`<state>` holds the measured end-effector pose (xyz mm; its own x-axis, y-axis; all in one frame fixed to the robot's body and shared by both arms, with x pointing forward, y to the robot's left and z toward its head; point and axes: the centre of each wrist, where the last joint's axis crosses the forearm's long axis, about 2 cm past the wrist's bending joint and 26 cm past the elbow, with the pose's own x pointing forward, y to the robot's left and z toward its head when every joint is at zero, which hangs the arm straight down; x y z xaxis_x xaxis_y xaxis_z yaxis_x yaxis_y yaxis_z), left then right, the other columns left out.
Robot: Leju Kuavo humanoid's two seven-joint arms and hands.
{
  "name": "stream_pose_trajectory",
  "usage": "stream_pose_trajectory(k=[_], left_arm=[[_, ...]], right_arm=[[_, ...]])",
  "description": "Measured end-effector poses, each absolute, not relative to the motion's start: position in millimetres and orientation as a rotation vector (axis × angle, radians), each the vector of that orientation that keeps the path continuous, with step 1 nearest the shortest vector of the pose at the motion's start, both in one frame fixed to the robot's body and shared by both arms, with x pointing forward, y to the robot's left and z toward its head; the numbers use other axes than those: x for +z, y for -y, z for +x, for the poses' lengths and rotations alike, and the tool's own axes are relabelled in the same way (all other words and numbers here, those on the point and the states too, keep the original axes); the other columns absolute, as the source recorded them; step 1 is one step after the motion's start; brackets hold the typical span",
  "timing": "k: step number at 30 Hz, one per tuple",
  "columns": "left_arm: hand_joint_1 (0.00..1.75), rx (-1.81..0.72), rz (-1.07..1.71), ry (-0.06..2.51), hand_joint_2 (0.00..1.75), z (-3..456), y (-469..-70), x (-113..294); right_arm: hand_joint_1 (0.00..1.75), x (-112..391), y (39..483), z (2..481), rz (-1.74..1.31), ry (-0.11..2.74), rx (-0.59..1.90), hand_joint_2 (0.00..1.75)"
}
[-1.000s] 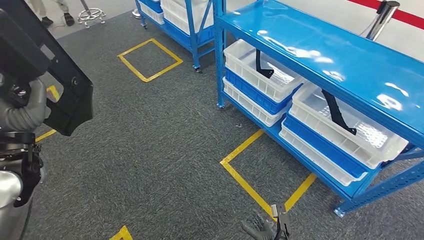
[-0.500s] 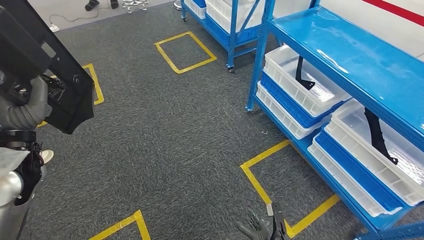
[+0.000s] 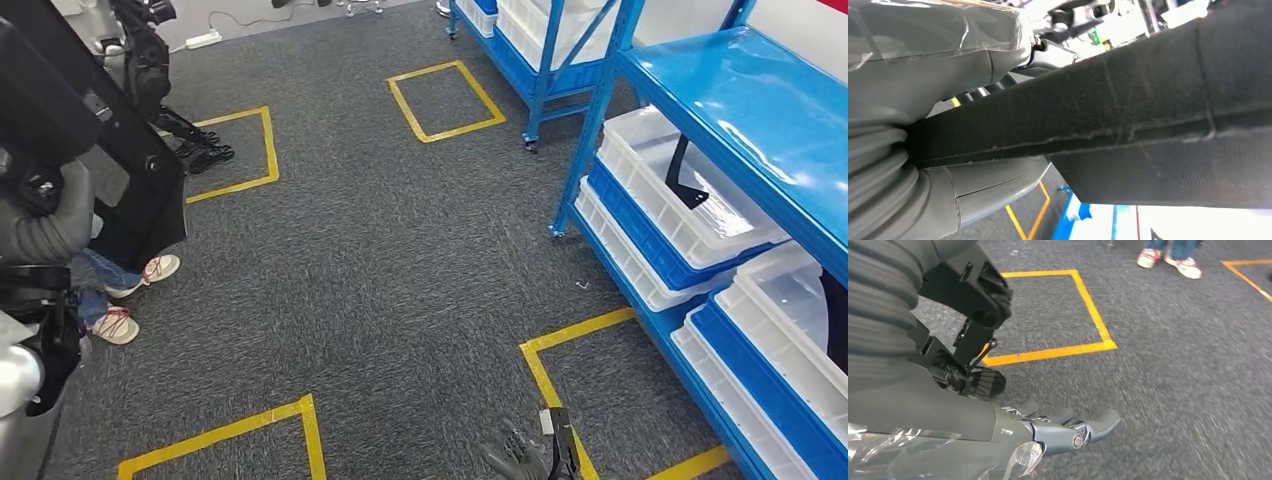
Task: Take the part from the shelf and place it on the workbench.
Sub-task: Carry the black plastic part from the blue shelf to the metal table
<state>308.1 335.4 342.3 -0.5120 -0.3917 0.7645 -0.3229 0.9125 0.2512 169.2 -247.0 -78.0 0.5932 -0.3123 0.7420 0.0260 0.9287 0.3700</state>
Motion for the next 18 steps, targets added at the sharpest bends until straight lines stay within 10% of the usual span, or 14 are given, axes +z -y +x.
stream_pose_trajectory(k=[18], left_arm=[[1.75, -0.094, 0.471, 2.146, 1.75, 308.3, -337.0, 342.7]], right_arm=[[0.00, -79.2, 247.9, 166.6, 0.307, 0.921, -0.200, 1.75]])
